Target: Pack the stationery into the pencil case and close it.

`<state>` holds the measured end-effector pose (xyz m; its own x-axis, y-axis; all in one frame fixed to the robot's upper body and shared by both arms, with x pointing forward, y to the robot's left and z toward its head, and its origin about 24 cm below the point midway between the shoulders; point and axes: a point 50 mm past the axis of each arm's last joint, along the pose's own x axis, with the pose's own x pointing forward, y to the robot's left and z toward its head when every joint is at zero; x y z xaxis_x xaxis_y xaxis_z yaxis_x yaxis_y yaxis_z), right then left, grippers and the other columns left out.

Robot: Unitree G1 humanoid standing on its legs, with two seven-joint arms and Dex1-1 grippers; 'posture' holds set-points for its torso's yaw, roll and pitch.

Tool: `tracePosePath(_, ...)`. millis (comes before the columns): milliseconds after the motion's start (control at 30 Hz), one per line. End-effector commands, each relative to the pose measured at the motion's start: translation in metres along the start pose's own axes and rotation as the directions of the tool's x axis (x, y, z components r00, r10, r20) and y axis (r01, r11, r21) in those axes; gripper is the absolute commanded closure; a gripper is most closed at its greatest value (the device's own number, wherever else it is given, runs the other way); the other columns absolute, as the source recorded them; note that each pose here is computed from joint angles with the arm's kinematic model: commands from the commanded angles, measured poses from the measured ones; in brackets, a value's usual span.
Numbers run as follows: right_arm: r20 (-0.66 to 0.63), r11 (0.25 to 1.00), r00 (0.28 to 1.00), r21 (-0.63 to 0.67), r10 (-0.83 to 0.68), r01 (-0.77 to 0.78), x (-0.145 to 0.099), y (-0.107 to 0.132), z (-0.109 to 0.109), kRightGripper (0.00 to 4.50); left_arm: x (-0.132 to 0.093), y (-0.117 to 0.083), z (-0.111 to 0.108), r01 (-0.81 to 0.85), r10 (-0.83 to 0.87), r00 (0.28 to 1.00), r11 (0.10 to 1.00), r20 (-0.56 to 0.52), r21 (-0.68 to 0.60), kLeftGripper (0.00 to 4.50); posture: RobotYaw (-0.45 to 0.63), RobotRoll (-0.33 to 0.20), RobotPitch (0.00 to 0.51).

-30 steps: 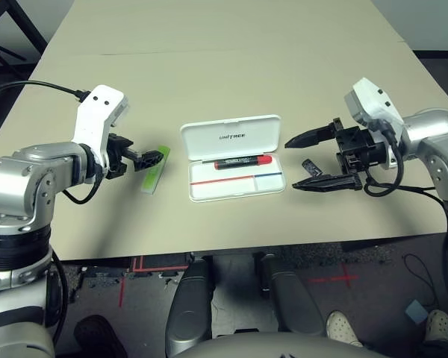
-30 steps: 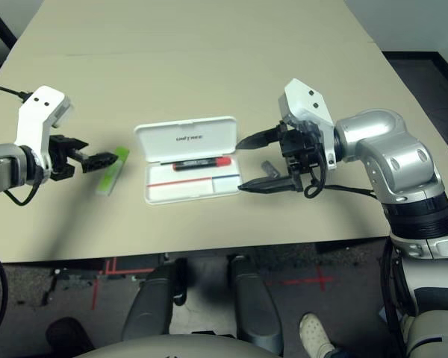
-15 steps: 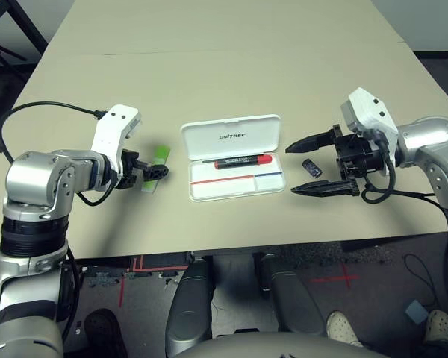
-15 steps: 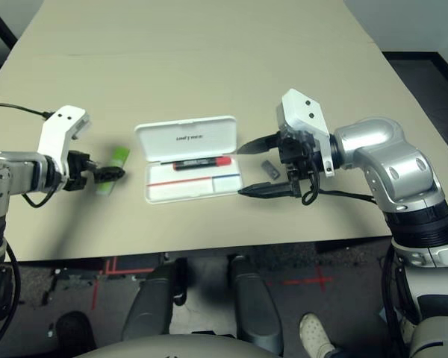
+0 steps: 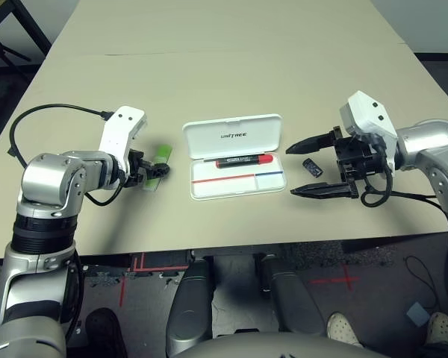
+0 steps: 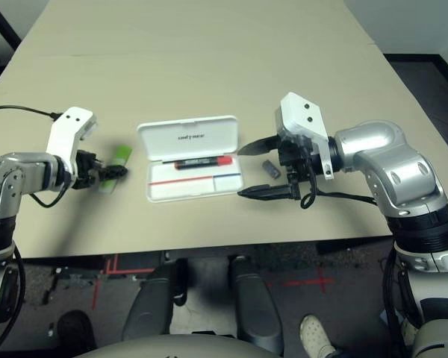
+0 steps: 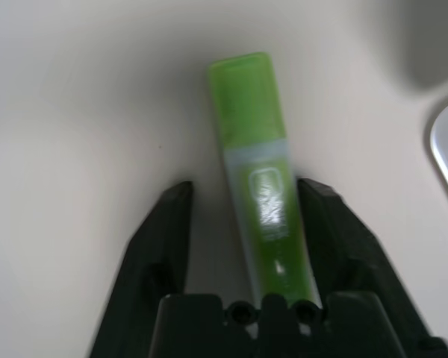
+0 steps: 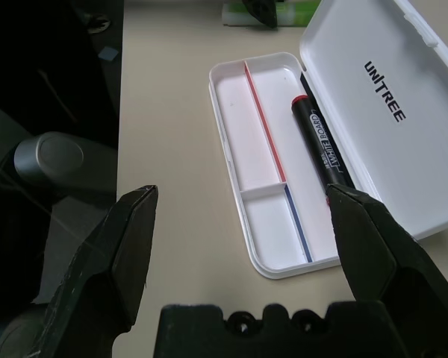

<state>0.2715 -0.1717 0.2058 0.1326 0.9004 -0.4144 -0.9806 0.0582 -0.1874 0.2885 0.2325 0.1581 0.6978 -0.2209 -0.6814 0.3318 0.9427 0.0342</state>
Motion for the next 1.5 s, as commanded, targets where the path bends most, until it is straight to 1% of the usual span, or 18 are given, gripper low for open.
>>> tracePosePath(33,-0.003,1.000,1.000,-0.008,0.007,-0.007,0.001,0.002,0.000,0.00,0.007,-0.002,-0.012,0.015,-0.016,0.998,1.000,-0.069,-0.014,2.98,-0.01,0.000,0.238)
tracePosePath(67,-0.003,1.000,1.000,-0.009,0.006,-0.006,0.002,0.002,0.000,0.00,0.007,-0.002,-0.012,0.017,-0.018,0.997,1.000,-0.069,-0.015,3.26,-0.01,0.000,0.237)
tracePosePath(100,-0.003,1.000,1.000,-0.009,0.006,-0.006,0.002,0.002,0.000,0.00,0.006,-0.002,-0.012,0.018,-0.019,0.997,1.000,-0.069,-0.014,3.43,-0.01,0.000,0.237)
tracePosePath(300,-0.003,1.000,1.000,-0.011,0.003,-0.003,0.003,0.000,-0.001,0.00,-0.004,-0.004,-0.010,0.069,-0.066,0.994,0.997,-0.082,0.034,3.42,-0.01,0.000,0.237)
tracePosePath(400,-0.003,1.000,1.000,-0.012,0.003,-0.003,0.004,-0.001,-0.002,0.00,-0.014,-0.004,-0.007,0.103,-0.096,0.992,0.991,-0.087,0.084,3.42,0.01,0.000,0.236)
tracePosePath(533,-0.004,1.000,1.000,-0.013,0.000,0.000,0.004,-0.002,-0.003,0.00,-0.027,-0.003,-0.008,0.152,-0.134,0.983,0.978,-0.122,0.146,3.42,0.02,0.000,0.236)
tracePosePath(633,-0.005,1.000,1.000,-0.014,0.000,0.000,0.005,-0.003,-0.004,0.00,-0.042,-0.008,-0.006,0.235,-0.207,0.969,0.940,-0.136,0.247,3.42,0.03,0.000,0.235)
tracePosePath(733,-0.007,1.000,1.000,-0.017,-0.002,0.002,0.006,-0.004,-0.005,0.00,-0.048,-0.013,-0.004,0.292,-0.258,0.955,0.902,-0.144,0.317,3.42,0.03,0.000,0.234)
tracePosePath(867,-0.011,1.000,1.000,-0.021,-0.004,0.003,0.007,-0.006,-0.006,0.00,-0.055,-0.024,-0.002,0.380,-0.347,0.925,0.820,-0.155,0.427,3.42,0.03,0.000,0.234)
tracePosePath(933,-0.013,1.000,1.000,-0.021,-0.004,0.004,0.007,-0.006,-0.007,0.00,-0.055,-0.027,0.000,0.398,-0.374,0.915,0.784,-0.150,0.476,3.42,0.03,0.000,0.233)
tracePosePath(1033,-0.019,1.000,1.000,-0.021,-0.006,0.005,0.006,-0.007,-0.008,0.00,-0.052,-0.035,0.006,0.399,-0.402,0.906,0.707,-0.132,0.584,3.42,0.03,0.000,0.232)
tracePosePath(1100,-0.021,1.000,1.000,-0.022,-0.006,0.005,0.007,-0.007,-0.008,0.00,-0.048,-0.038,0.009,0.396,-0.412,0.903,0.689,-0.121,0.608,3.42,0.03,0.000,0.232)
tracePosePath(1233,-0.030,1.000,1.000,-0.022,-0.010,0.009,0.006,-0.008,-0.009,0.00,-0.040,-0.050,0.016,0.403,-0.445,0.887,0.609,-0.127,0.683,3.42,0.03,0.000,0.232)
tracePosePath(1367,-0.038,1.000,0.999,-0.025,-0.014,0.013,0.006,-0.009,-0.010,0.00,-0.033,-0.063,0.020,0.418,-0.479,0.867,0.544,-0.139,0.727,3.42,0.02,0.000,0.228)
tracePosePath(1500,-0.047,0.999,0.999,-0.027,-0.019,0.017,0.005,-0.009,-0.011,0.00,-0.027,-0.071,0.023,0.423,-0.495,0.856,0.512,-0.145,0.748,3.42,0.02,0.000,0.228)
